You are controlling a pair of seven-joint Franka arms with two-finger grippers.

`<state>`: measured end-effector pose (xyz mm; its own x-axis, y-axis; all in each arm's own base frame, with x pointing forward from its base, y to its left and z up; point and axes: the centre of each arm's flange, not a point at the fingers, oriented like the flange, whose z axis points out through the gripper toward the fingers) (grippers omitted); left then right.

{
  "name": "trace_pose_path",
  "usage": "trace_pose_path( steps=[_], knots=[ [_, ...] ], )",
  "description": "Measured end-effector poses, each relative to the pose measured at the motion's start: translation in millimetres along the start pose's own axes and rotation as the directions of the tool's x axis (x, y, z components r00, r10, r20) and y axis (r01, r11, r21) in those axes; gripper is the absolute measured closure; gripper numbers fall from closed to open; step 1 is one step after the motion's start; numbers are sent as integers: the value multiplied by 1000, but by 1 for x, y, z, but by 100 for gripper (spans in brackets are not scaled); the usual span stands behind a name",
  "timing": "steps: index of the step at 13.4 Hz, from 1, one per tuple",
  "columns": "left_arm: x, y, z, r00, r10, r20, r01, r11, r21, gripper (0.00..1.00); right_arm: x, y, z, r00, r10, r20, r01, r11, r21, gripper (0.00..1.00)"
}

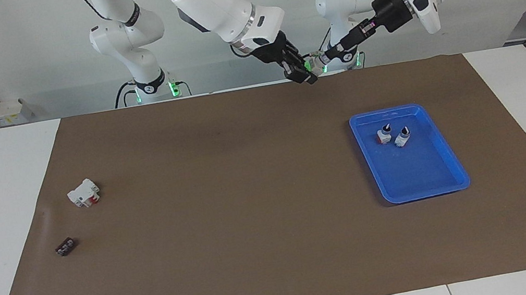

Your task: Turn and place switch with both arms

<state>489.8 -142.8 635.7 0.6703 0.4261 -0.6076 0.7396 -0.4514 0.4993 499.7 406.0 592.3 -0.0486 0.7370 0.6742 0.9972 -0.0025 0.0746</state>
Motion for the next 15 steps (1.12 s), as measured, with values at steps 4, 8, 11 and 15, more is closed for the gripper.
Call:
trace_pose_path(
  steps=[4, 8, 11, 15],
  knots=[
    [-8, 2, 2, 997, -71, -34, 71, 997, 13, 90, -1, 0, 1, 1000, 2, 2, -2, 1000, 3, 57],
    [-11, 4, 1, 995, -79, -53, 81, 996, 23, 90, -1, 0, 2, 1000, 1, 2, -1, 1000, 2, 57],
    [-12, 5, 1, 993, -108, -57, 110, 994, 23, 90, -1, 0, 2, 1000, 1, 1, -1, 1000, 3, 57],
    [-13, 6, -1, 973, -221, -64, 222, 975, 12, 90, 1, 0, 1, 1000, 15, -2, -15, 1000, -3, 57]
  ],
)
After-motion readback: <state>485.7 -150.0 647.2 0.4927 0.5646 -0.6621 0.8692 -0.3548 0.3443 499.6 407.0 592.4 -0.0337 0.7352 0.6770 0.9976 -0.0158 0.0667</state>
